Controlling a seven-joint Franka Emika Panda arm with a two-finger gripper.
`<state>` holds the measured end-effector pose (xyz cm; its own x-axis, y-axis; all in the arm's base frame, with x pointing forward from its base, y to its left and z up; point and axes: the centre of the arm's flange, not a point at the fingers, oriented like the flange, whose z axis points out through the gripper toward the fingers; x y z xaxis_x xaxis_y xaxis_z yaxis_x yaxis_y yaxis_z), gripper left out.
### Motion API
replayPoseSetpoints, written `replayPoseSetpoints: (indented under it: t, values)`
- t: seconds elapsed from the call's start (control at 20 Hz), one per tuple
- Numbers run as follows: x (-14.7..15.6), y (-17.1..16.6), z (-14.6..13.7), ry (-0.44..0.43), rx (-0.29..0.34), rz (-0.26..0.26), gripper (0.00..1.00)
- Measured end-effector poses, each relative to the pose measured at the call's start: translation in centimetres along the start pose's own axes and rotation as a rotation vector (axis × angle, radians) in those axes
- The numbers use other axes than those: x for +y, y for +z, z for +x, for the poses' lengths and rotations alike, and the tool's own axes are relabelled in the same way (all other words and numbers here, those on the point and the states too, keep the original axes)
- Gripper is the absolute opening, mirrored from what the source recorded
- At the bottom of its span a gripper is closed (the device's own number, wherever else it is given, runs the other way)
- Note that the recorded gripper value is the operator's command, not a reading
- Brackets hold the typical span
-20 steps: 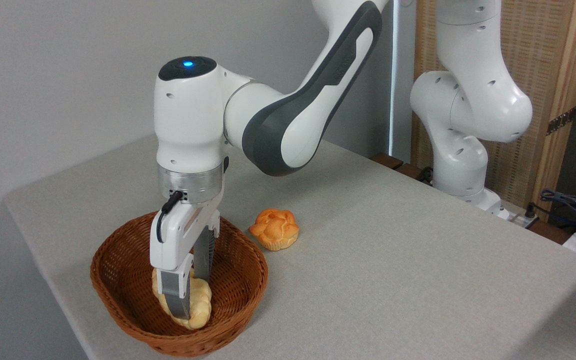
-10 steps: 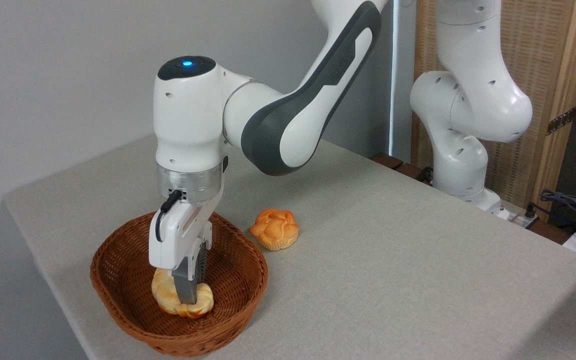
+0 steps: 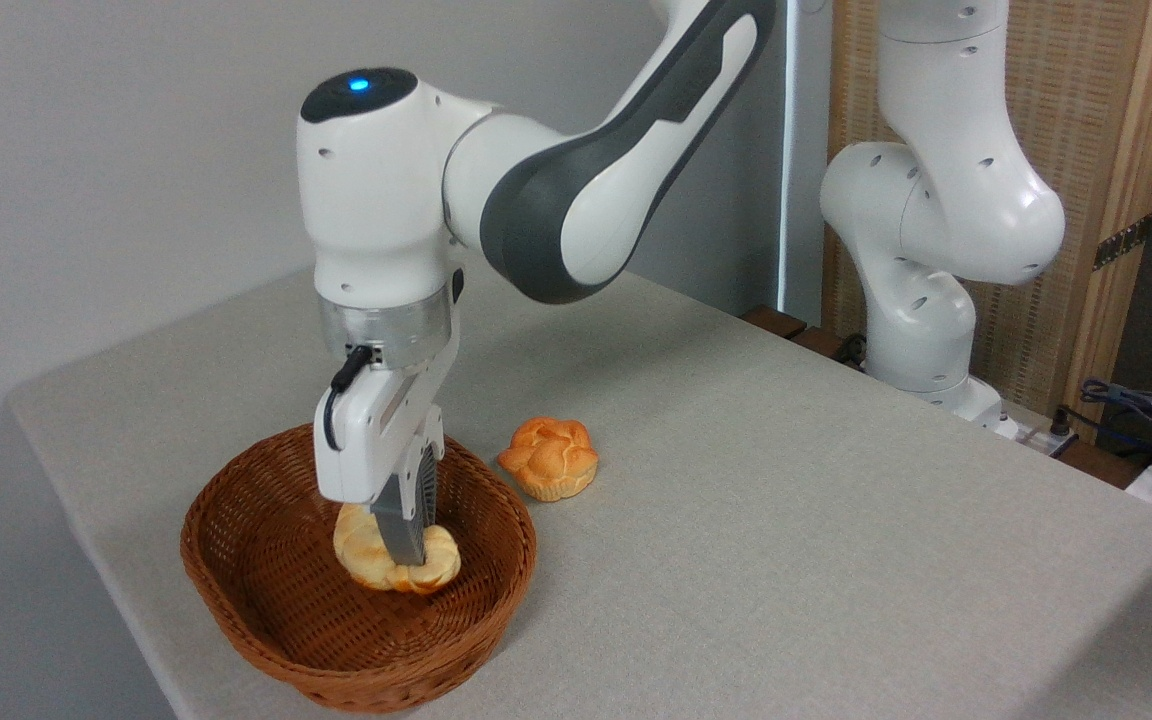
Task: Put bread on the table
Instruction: 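Lift the held bread roll out of the basket toward the orange bun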
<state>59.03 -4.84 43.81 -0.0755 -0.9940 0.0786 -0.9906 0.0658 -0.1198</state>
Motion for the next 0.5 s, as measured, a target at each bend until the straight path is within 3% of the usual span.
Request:
replayPoseSetpoints:
  t: [0.5]
  values:
    - [-0.2, -4.2, -0.1, -0.225, 0.041, 0.009, 0.03]
